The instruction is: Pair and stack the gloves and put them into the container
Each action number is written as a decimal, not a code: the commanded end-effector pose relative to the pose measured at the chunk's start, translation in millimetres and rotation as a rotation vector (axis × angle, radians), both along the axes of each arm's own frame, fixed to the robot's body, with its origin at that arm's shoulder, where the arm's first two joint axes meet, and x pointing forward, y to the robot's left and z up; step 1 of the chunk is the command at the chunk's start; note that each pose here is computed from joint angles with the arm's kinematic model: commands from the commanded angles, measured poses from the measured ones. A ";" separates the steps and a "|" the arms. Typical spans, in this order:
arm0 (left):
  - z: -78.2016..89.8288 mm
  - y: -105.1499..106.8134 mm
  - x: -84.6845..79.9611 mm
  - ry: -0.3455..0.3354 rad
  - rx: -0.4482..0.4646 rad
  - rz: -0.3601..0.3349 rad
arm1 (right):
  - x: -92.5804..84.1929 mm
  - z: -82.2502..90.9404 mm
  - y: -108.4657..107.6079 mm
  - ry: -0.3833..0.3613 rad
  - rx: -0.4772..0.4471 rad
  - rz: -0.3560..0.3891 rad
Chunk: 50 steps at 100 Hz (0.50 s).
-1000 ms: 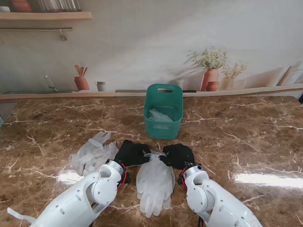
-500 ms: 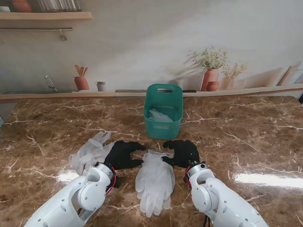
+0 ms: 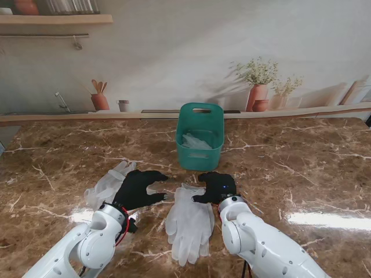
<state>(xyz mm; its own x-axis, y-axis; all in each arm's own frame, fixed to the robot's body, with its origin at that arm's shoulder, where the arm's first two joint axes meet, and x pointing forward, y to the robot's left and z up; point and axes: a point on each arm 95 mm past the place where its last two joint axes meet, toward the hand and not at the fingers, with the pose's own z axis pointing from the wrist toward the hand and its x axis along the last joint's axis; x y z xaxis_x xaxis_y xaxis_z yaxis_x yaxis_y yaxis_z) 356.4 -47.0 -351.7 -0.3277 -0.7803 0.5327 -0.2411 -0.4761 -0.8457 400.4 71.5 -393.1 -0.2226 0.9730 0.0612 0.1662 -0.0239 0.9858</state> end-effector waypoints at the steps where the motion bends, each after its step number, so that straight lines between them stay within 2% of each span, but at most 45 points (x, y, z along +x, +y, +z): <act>1: 1.6 2.0 -2.3 -0.009 0.001 0.005 | 2.7 -1.8 6.6 0.039 -0.003 -0.003; 11: 4.6 4.7 -3.1 -0.023 0.003 0.016 | 1.8 -4.9 11.8 0.098 -0.056 0.003; 21: 6.3 6.8 -3.0 -0.036 0.010 0.023 | -0.9 -9.5 15.2 0.125 -0.083 0.019; 37: 7.4 8.1 -3.5 -0.042 0.009 0.034 | -11.0 -16.2 19.1 0.123 -0.046 0.047; 50: 7.8 8.4 -2.9 -0.047 0.007 0.041 | -16.8 -19.3 21.5 0.090 -0.005 0.069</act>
